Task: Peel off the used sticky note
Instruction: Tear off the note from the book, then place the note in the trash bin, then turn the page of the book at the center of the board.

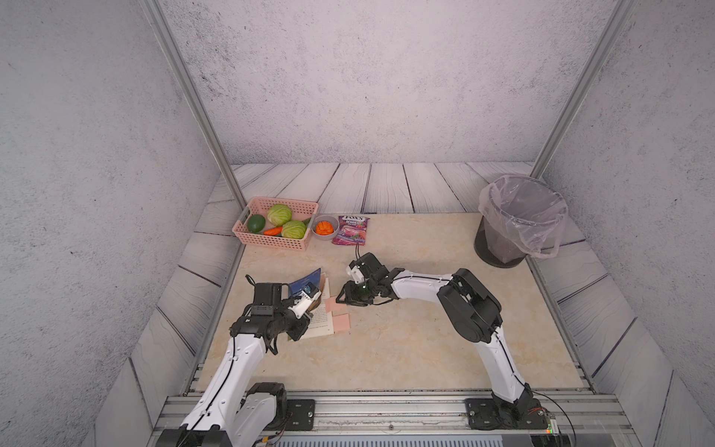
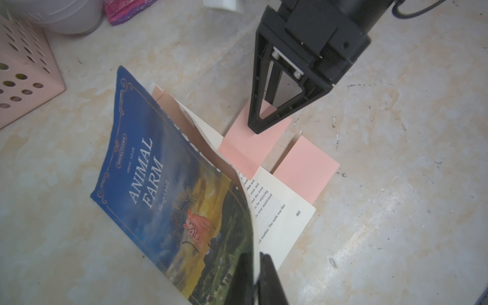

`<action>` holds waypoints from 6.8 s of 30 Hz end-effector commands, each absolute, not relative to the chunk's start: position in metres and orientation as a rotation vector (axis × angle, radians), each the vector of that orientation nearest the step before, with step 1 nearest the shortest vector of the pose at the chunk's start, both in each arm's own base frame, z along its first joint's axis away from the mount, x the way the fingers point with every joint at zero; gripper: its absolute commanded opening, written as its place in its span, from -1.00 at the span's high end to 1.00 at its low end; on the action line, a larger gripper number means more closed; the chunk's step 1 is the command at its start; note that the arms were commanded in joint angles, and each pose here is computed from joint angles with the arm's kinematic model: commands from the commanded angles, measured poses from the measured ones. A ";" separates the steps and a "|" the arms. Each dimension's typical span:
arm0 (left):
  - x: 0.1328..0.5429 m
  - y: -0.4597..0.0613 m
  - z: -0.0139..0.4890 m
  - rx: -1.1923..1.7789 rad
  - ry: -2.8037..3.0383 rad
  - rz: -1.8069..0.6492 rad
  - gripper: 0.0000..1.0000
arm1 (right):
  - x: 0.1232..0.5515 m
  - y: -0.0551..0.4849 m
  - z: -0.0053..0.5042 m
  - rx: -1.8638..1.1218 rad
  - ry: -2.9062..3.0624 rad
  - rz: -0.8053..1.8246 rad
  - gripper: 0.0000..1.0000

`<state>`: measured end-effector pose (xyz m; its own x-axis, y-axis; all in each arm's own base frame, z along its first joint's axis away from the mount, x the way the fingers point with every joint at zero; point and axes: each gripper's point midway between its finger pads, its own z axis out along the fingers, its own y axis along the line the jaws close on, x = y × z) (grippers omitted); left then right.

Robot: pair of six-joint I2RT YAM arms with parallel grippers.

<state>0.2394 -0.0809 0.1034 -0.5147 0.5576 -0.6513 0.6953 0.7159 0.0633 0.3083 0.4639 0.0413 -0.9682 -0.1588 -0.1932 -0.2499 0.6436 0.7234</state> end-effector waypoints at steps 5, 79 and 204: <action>0.246 -0.079 0.112 0.927 2.232 -0.249 1.00 | 0.309 0.459 0.042 -0.328 2.755 1.216 0.81; 0.246 -0.102 0.121 0.968 2.144 -0.408 1.00 | 0.468 -0.092 0.389 0.678 2.078 0.293 -0.62; 0.250 -0.117 0.099 0.915 2.256 -0.453 1.00 | 0.250 0.489 0.096 -0.139 2.539 1.717 -0.65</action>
<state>0.2613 -0.1128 0.1080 -0.5288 0.4821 -0.6985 0.6964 0.7170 -0.0324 0.2484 0.4833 0.0800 -0.9956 -0.0473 -0.0807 -0.0932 0.4309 0.8976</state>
